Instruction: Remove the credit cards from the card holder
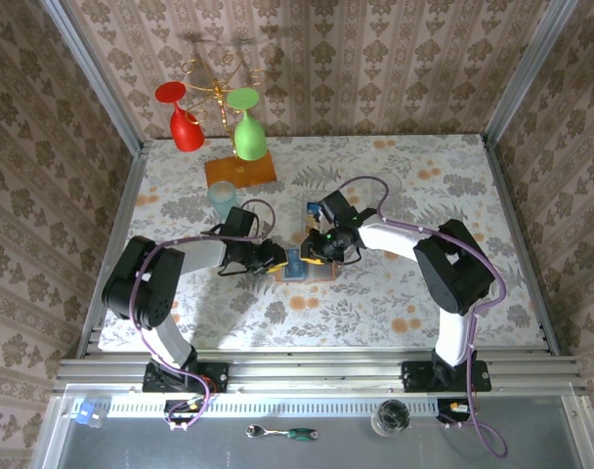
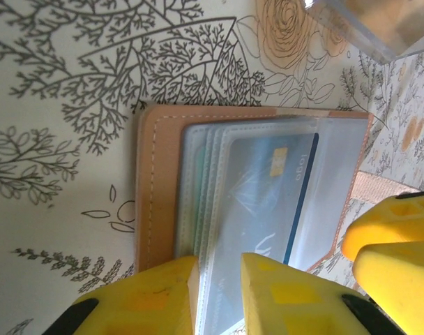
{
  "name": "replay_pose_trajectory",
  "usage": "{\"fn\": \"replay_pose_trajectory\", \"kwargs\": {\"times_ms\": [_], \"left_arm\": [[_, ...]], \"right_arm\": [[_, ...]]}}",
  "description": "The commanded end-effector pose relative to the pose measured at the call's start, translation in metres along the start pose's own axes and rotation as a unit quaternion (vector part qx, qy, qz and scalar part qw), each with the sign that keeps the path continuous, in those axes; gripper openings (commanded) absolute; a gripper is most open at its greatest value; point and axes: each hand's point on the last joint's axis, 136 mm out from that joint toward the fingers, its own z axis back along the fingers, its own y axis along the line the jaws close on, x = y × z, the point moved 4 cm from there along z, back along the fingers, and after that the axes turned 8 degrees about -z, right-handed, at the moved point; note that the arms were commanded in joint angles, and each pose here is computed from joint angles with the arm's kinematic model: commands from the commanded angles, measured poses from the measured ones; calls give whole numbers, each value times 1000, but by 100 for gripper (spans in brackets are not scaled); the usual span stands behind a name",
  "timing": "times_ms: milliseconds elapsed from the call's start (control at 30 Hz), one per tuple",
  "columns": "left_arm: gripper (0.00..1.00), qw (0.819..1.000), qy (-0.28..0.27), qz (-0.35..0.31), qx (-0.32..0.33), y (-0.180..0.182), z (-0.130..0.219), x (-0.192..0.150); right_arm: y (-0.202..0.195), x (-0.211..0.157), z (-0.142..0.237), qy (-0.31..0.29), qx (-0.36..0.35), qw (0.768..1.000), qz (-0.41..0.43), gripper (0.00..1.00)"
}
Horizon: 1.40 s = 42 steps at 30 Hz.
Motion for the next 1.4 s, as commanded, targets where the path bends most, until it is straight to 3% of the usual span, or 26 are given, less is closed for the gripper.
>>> {"fn": "replay_pose_trajectory", "kwargs": {"times_ms": [0,233,867,1367], "left_arm": [[23,1000,10,-3,17,10,0,-7],[17,999,15,-4,28,13,0,-9],[12,998,25,-2,49,29,-1,-6],[12,999,26,2,41,31,0,-3]], "right_arm": [[8,1,-5,12,7,1000,-4,22],[6,2,-12,20,6,1000,-2,24],[3,5,-30,42,6,999,5,21],[-7,5,-20,19,-37,999,11,25]]}}
